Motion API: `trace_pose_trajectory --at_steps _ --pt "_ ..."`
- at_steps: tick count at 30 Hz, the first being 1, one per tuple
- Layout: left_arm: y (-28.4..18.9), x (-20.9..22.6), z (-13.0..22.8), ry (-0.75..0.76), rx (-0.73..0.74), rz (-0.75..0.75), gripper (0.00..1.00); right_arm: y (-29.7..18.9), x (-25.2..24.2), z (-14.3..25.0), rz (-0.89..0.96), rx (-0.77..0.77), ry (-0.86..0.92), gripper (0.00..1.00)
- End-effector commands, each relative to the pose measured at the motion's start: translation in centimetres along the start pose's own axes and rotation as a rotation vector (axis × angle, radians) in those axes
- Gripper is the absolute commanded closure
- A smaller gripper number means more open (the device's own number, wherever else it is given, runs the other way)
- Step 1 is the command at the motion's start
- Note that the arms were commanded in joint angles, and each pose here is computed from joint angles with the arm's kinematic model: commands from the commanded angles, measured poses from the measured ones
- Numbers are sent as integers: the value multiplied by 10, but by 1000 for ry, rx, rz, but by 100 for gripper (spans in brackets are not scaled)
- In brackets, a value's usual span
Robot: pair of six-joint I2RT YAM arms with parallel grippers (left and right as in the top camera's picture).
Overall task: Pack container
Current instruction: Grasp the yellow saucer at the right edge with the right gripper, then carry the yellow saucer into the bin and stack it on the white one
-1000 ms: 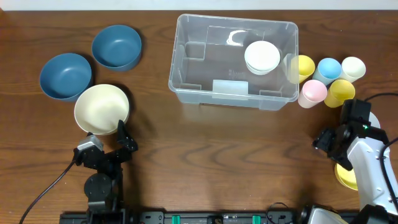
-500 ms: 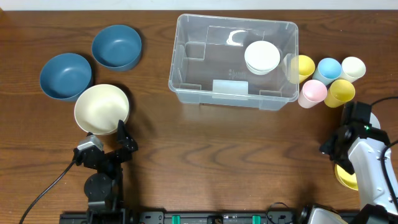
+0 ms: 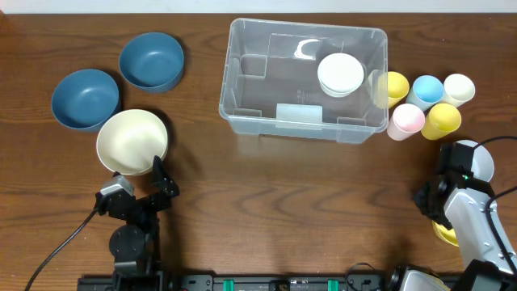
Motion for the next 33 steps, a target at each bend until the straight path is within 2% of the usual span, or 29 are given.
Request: trace_pose_trajectory --at_steps 1,8,13,16,19,25,29,33 --pt "1 6 13 17 42 -31 2 -1 1 0 -27 2 21 97" --pt "1 6 13 17 42 -31 2 -4 13 6 -139 62 5 99" --pt "1 6 13 17 43 -31 2 -36 30 5 -281 39 -123 99" --pt "1 6 13 17 42 -31 2 -77 39 1 -386 -29 -219 99" --pt "1 6 13 17 42 -31 2 -140 47 -5 -549 -127 -338 99" --pt "1 6 13 17 42 -31 2 -253 50 -20 -752 -362 -410 99" --pt "1 6 13 17 43 -31 2 -295 66 -34 -829 -480 -425 99" --pt "1 6 13 17 42 -31 2 -315 109 -48 -871 -555 -459 99"
Point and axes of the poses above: each gripper's point midway between its finger pads, its own y axis out along the fingers, its own x axis along the line the jaws close on, z = x × y, the point moved 8 cm from there along -y, back along the fingers, and after that the axes turned 3 degrees about y, right-handed, at the moved point
